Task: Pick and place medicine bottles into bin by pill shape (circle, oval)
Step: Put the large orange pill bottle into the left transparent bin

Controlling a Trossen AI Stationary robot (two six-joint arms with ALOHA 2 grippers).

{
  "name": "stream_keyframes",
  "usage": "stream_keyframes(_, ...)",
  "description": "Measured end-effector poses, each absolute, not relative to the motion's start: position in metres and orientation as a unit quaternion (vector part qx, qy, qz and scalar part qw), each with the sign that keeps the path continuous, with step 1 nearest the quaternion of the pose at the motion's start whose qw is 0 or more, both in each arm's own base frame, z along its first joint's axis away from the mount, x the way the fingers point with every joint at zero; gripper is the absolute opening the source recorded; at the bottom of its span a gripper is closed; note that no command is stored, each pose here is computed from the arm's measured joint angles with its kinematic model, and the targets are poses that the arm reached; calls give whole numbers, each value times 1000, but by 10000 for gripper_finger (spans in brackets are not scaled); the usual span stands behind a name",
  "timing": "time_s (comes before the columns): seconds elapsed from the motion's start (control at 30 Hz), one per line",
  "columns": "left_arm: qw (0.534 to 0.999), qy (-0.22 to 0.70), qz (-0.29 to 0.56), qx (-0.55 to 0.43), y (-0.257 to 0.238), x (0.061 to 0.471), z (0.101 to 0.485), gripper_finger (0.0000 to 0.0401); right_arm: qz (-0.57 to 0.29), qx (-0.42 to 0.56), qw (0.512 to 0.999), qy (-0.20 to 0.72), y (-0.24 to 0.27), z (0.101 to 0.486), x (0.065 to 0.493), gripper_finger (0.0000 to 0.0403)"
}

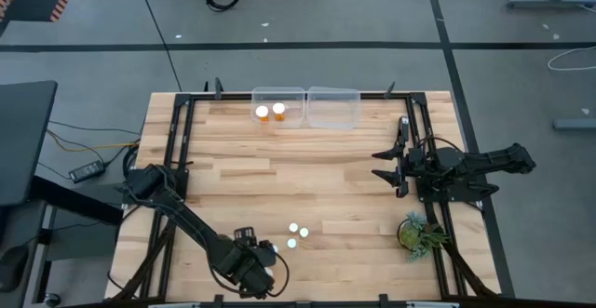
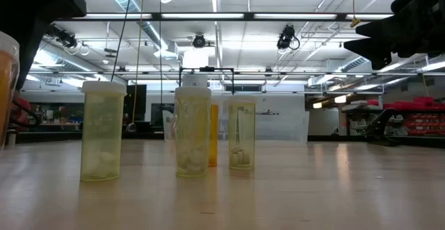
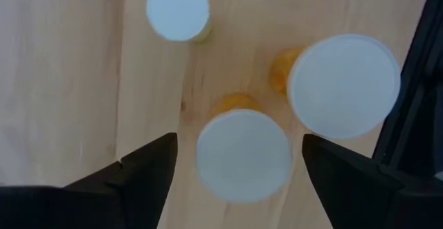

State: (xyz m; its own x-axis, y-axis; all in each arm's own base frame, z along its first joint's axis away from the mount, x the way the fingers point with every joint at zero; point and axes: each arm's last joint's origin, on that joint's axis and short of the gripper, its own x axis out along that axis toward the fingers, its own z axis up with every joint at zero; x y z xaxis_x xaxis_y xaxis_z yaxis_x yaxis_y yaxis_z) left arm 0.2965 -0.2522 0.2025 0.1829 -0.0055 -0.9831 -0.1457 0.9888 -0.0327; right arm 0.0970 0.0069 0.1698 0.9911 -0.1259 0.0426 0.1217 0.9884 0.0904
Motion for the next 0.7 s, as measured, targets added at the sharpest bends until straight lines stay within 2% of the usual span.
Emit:
stream_keyframes(0.4,767,636,47,-63,-250,300,202,275,-62,44,997,-24,7,170,97,255)
stream_keyframes(0.7,765,641,31,-51,-250,299,202,212,-62,44,997,-24,7,170,97,255)
